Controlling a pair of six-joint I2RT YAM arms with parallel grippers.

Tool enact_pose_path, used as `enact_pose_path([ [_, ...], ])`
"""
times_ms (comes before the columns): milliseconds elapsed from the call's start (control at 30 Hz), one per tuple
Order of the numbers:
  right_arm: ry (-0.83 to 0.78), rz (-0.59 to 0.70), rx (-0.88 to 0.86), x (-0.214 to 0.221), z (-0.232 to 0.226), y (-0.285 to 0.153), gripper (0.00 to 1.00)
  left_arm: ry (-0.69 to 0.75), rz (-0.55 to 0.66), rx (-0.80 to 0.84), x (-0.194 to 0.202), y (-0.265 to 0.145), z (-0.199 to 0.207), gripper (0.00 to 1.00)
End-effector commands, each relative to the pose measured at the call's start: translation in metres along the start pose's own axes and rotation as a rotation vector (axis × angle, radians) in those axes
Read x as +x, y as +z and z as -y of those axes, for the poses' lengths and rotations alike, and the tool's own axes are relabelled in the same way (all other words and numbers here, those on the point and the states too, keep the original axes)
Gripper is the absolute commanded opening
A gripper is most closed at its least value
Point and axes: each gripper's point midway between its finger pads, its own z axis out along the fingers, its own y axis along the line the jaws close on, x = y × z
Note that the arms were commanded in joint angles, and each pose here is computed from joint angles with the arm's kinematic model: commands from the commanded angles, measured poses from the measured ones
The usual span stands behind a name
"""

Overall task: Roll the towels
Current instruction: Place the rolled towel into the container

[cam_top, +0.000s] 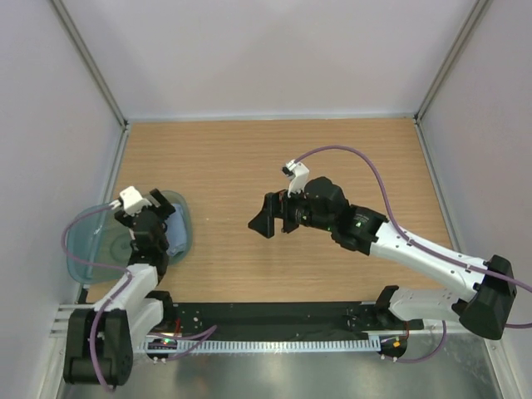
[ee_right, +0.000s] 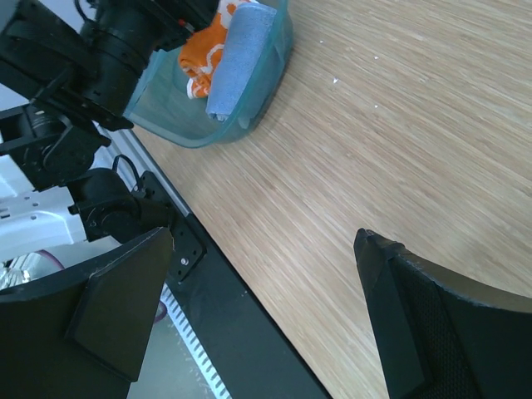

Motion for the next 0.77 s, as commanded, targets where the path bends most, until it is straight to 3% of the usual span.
enact_pose_path([
  [0,-0.030,0.051,-0.006,-0.011,-0.004,-0.010,1.00,0.052,0.148,0.007,-0.019,0.006,0.008,0.88],
  [100,-0.031,0.044,0.006,-0.008,-0.001,-0.009,1.00,0.074,0.084,0.053,0.008,0.011,0.015,0.89],
  [233,-0.024,0.022,0.010,-0.003,0.001,-0.004,1.00,0.125,0.090,0.210,0.032,0.021,0.041,0.87],
  [267,-0.021,0.018,0.012,-0.001,0.002,-0.002,1.00,0.138,0.088,0.266,0.035,0.021,0.052,1.00],
  [300,-0.021,0.018,0.018,-0.001,0.003,0.000,1.00,0.162,0.059,0.280,0.044,0.024,0.054,1.00],
  [367,-0.018,0.005,0.024,0.001,0.005,0.005,1.00,0.153,0.078,0.292,0.038,0.027,0.060,1.00],
  [433,-0.015,-0.001,0.028,0.003,0.006,0.009,1.00,0.187,-0.011,0.257,0.053,0.031,0.054,1.00],
  [733,-0.028,0.011,0.046,-0.002,0.006,0.019,1.00,0.206,-0.032,0.289,0.054,0.038,0.065,1.00],
])
